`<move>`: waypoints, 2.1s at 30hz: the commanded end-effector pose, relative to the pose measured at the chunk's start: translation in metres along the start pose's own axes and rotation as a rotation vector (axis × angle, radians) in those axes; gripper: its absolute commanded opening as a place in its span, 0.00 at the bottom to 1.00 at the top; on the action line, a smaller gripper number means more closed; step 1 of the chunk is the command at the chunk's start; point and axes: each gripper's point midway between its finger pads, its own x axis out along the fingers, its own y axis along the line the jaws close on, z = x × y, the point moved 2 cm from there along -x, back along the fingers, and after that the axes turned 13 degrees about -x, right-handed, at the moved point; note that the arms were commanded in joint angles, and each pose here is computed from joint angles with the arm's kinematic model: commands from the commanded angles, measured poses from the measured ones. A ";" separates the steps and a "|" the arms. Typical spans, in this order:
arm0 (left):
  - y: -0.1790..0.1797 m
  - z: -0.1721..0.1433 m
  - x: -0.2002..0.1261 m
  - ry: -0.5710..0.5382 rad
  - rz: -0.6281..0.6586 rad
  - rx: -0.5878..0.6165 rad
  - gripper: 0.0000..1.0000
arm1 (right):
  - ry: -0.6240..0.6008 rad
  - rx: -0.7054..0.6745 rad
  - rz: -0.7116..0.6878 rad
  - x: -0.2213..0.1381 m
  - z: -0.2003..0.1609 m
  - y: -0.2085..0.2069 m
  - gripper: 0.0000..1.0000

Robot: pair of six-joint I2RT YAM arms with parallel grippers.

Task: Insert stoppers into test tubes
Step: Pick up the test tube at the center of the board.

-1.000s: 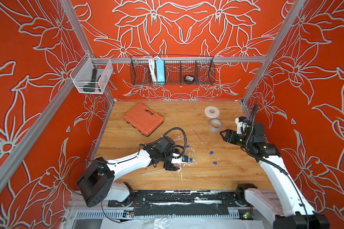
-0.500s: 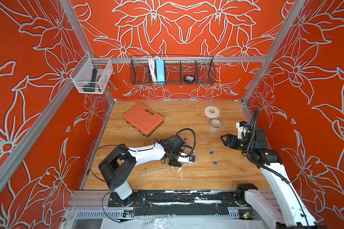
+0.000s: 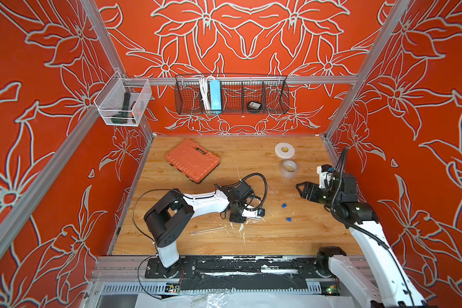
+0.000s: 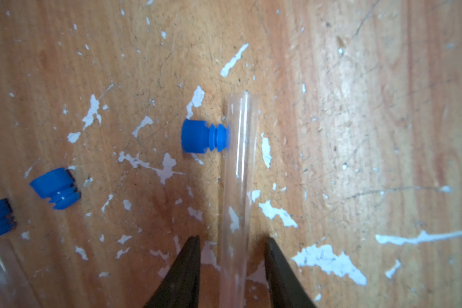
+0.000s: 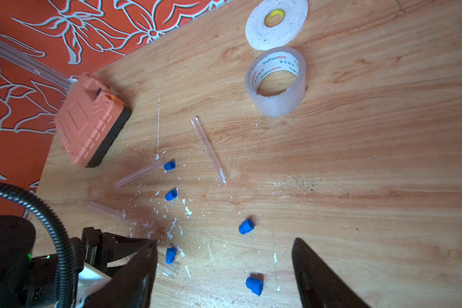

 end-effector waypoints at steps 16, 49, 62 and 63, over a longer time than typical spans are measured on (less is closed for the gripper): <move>-0.012 -0.022 0.016 0.121 -0.049 0.007 0.20 | -0.024 -0.006 0.021 -0.003 0.002 0.005 0.82; -0.008 0.032 -0.105 -0.454 0.180 -0.131 0.13 | 0.143 -0.078 0.355 -0.035 -0.028 0.080 0.77; -0.003 0.035 -0.122 -0.509 0.258 -0.117 0.11 | 0.271 -0.109 0.579 -0.001 -0.033 0.167 0.72; -0.002 0.036 -0.123 -0.514 0.261 -0.116 0.11 | 0.276 -0.108 0.581 0.001 -0.033 0.171 0.71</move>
